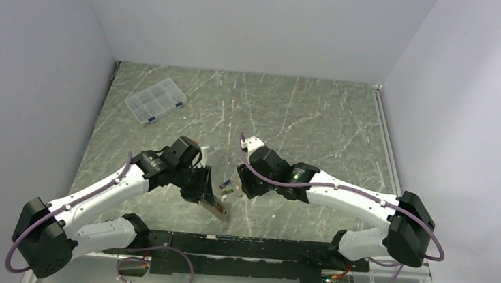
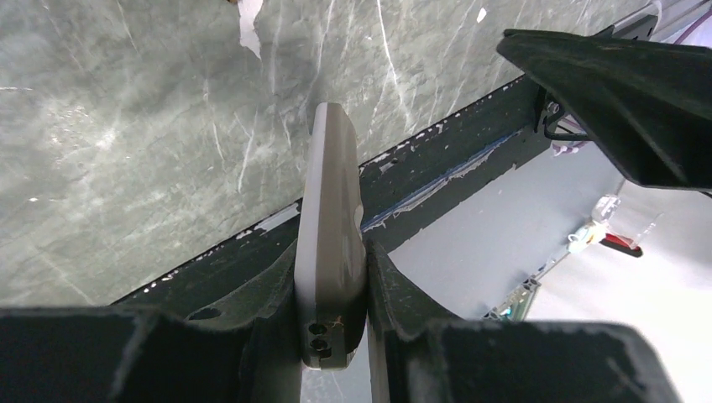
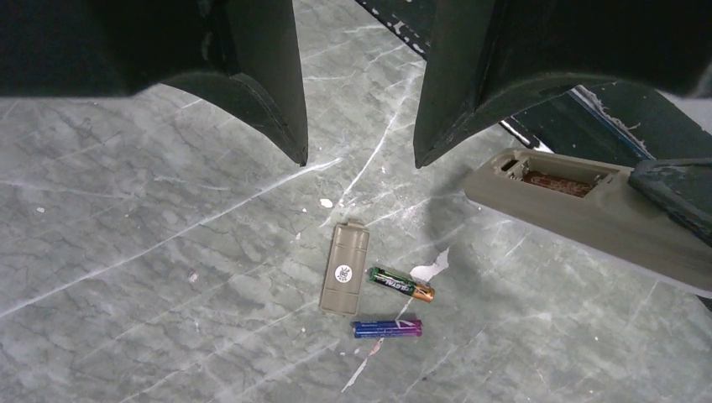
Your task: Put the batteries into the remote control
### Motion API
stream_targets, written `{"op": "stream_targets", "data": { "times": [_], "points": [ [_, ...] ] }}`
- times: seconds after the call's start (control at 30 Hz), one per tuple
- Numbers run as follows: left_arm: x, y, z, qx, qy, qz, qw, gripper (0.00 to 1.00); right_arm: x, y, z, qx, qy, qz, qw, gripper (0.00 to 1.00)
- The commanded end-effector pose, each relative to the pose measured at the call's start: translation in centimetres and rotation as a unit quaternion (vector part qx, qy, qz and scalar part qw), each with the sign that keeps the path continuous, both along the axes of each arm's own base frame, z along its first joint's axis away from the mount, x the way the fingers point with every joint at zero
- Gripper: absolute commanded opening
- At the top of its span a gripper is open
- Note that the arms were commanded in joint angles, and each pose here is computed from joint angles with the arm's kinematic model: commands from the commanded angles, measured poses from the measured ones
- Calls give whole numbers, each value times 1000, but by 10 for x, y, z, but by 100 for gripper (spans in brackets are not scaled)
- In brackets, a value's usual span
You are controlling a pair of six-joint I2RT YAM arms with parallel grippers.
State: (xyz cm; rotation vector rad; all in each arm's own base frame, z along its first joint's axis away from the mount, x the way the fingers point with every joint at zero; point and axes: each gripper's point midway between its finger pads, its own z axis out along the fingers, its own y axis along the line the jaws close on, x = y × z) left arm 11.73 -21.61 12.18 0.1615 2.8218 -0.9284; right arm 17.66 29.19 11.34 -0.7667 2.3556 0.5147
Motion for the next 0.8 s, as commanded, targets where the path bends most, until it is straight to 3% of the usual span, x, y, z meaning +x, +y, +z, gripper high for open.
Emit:
{"op": "stream_targets", "data": {
  "times": [0.0, 0.63, 0.77],
  "points": [
    [3, -20, 7, -67, 1, 6, 998, 0, 5, 4, 12, -1, -17, 9, 1000, 52],
    [12, -37, -38, -115, 21, 40, 992, 0, -5, -4, 4, 3, -7, 13, 1000, 55],
    [11, -34, -52, -108, 27, 52, 992, 7, -6, -5, 4, 4, -6, 13, 1000, 55]
  ]
}}
